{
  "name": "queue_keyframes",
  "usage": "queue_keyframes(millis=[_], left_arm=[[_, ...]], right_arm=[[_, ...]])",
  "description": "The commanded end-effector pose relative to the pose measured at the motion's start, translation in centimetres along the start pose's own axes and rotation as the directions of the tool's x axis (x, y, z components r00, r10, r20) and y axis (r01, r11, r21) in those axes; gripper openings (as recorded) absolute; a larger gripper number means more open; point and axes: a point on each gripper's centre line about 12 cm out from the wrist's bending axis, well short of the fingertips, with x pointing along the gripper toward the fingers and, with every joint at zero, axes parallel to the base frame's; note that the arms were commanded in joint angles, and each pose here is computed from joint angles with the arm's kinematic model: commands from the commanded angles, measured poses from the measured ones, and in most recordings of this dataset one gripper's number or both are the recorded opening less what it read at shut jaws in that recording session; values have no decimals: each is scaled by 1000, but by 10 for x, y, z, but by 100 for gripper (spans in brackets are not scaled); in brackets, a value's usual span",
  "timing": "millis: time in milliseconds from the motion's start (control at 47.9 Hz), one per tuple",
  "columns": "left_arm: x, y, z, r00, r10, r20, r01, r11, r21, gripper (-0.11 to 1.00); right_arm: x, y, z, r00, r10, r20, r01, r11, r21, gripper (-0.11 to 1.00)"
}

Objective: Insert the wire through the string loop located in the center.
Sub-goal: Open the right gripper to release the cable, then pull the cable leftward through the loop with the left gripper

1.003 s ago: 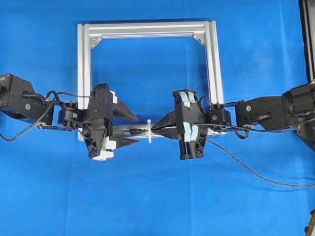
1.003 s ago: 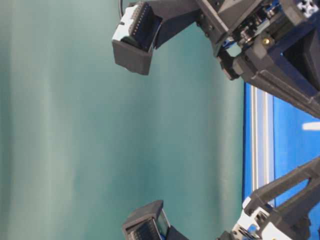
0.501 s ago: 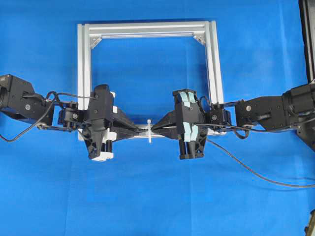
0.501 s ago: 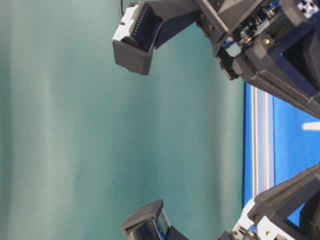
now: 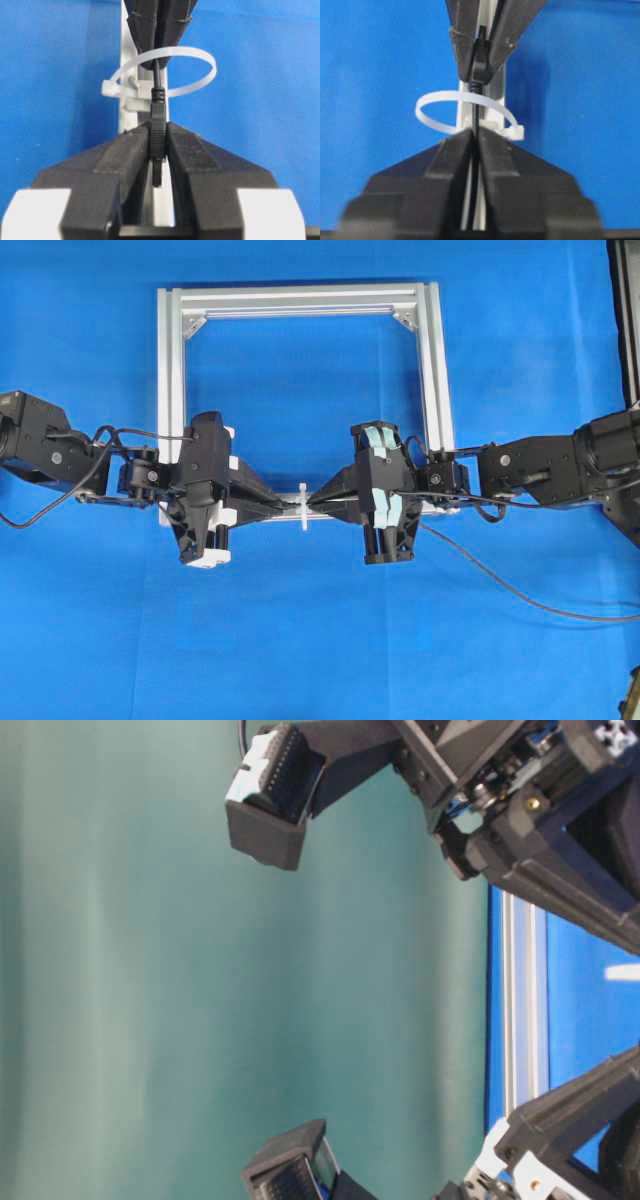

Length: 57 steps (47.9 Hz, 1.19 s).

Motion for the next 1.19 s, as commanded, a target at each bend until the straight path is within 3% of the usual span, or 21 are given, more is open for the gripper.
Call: queue_keyframes(millis=[0,230,292,564,1170], left_arm=[[1,-1,13,999,-5,40,5,1000,0,8],[0,-1,12,999,-4,38,4,1000,0,8],[0,-1,12,999,-4,38,4,1000,0,8],[-11,0,8,1000,-3,31,3,1000,3,8],[-104,-1,-34,999,-40,6,40,999,9,8]], right_arm=[[-1,1,10,1000,5,29,-5,1000,-1,13],[-1,2,9,1000,5,30,-6,1000,1,79],[-1,2,9,1000,7,30,-7,1000,1,92],[-2,3,9,1000,8,27,-8,1000,-2,88],[-5,4,13,1000,11,16,-11,1000,-5,87]])
